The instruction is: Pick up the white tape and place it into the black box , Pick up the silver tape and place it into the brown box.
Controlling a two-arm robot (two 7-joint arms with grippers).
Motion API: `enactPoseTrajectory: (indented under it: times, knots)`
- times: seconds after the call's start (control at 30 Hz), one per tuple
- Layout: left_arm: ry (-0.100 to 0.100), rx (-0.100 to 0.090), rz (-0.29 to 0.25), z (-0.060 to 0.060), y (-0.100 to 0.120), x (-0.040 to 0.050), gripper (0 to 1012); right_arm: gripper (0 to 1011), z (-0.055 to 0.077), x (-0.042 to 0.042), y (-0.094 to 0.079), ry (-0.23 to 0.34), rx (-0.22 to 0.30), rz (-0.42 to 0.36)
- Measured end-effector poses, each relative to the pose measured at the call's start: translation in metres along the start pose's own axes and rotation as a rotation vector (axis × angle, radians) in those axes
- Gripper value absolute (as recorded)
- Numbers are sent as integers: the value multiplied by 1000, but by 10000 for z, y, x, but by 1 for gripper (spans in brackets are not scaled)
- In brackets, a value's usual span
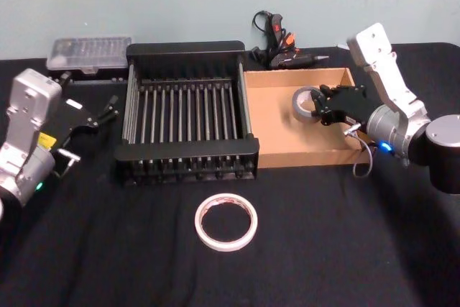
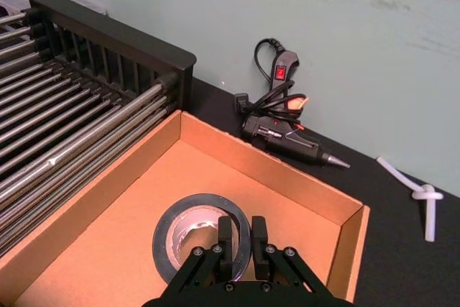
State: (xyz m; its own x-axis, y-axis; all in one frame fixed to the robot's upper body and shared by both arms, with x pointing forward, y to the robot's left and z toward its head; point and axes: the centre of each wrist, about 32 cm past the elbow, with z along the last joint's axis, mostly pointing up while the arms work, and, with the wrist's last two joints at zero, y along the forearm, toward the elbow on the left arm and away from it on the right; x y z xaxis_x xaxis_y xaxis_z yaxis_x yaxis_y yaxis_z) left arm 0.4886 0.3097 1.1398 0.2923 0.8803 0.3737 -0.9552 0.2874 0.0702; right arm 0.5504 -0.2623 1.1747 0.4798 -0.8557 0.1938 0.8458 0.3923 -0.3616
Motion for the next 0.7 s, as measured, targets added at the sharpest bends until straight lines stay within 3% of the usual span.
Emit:
enactPoseTrajectory:
  times: [0.7]
  knots:
    - [0, 0, 0, 0, 0, 0, 1001, 162, -29, -24, 60, 4, -21, 3]
